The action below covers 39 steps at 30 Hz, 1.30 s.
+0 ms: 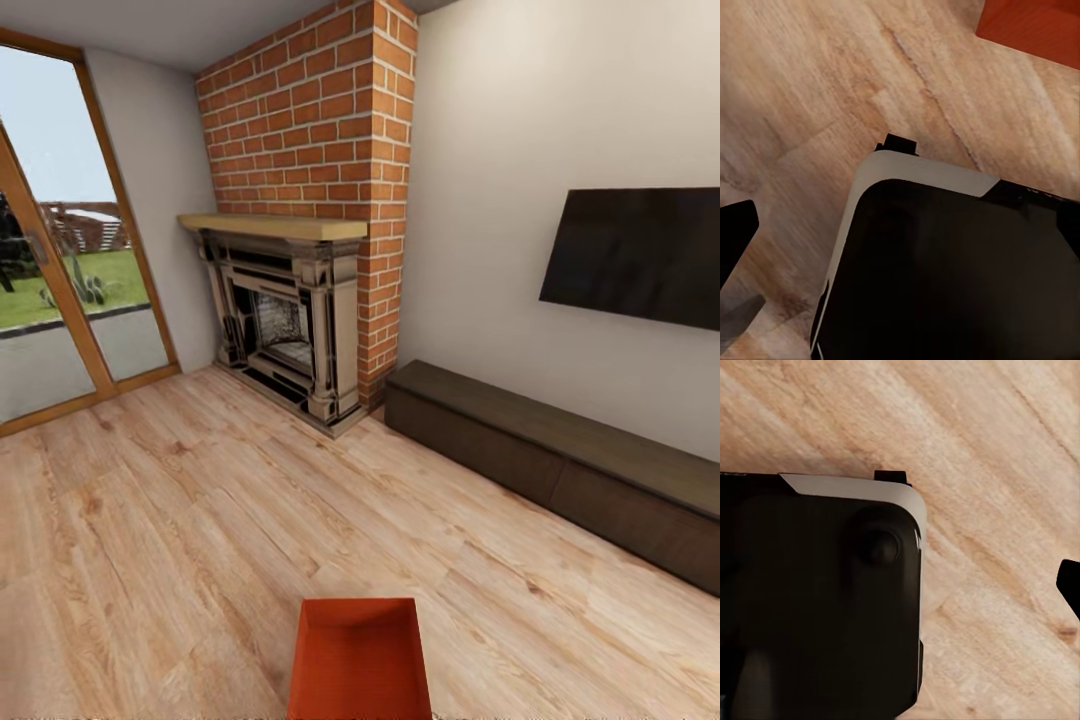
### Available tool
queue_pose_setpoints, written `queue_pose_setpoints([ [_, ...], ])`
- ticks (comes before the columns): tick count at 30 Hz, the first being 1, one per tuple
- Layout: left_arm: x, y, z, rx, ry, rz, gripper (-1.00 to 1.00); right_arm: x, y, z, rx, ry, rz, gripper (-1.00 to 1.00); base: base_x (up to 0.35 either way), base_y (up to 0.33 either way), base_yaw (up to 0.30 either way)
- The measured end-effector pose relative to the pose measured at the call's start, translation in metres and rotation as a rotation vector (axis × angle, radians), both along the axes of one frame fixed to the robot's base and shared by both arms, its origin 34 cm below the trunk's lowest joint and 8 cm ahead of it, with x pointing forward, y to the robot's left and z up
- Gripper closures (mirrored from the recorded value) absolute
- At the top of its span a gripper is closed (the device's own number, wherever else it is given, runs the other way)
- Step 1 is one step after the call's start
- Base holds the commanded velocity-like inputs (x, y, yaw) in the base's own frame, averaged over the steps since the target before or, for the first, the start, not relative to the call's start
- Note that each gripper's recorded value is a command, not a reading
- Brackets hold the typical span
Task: Move the two storage containers from the living room to the garage. In the garage, place one container on the floor and stack the other container on top of it (either order is fine).
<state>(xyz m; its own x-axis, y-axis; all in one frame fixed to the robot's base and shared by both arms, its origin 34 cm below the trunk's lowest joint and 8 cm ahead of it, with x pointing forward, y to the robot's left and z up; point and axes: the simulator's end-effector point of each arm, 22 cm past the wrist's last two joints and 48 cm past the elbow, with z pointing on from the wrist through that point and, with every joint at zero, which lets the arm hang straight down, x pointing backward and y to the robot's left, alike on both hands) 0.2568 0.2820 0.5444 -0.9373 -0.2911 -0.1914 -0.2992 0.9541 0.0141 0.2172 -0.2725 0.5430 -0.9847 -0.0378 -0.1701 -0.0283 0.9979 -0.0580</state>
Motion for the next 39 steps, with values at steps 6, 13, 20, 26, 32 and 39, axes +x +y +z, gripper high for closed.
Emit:
queue_pose_setpoints([
  [6, -0.004, 0.0, -0.001, 0.0, 0.01, 0.0, -1.0, -0.004, 0.0, -0.001, 0.0, 0.01, 0.0, -1.0, 0.0, 0.0, 0.0],
  [13, -0.008, 0.0, -0.002, 0.0, 0.021, 0.0, -1.0, -0.008, 0.0, -0.002, 0.0, 0.021, -0.001, -1.0, 0.0, 0.0, 0.0],
  [20, -0.012, 0.0, -0.004, 0.0, 0.032, 0.0, -1.0, -0.012, 0.0, -0.002, 0.0, 0.032, 0.0, -1.0, 0.0, 0.0, 0.0],
  [26, -0.016, 0.0, -0.005, 0.0, 0.042, 0.0, -1.0, -0.016, 0.0, -0.003, 0.0, 0.042, 0.0, -1.0, 0.0, 0.0, 0.0],
  [32, -0.02, 0.0, -0.006, 0.0, 0.051, 0.0, -1.0, -0.02, 0.0, -0.004, 0.0, 0.051, 0.0, -1.0, 0.0, 0.0, 0.0],
  [39, -0.024, 0.0, -0.007, 0.0, 0.063, 0.0, -1.0, -0.024, 0.0, -0.004, 0.0, 0.063, 0.0, -1.0, 0.0, 0.0, 0.0],
])
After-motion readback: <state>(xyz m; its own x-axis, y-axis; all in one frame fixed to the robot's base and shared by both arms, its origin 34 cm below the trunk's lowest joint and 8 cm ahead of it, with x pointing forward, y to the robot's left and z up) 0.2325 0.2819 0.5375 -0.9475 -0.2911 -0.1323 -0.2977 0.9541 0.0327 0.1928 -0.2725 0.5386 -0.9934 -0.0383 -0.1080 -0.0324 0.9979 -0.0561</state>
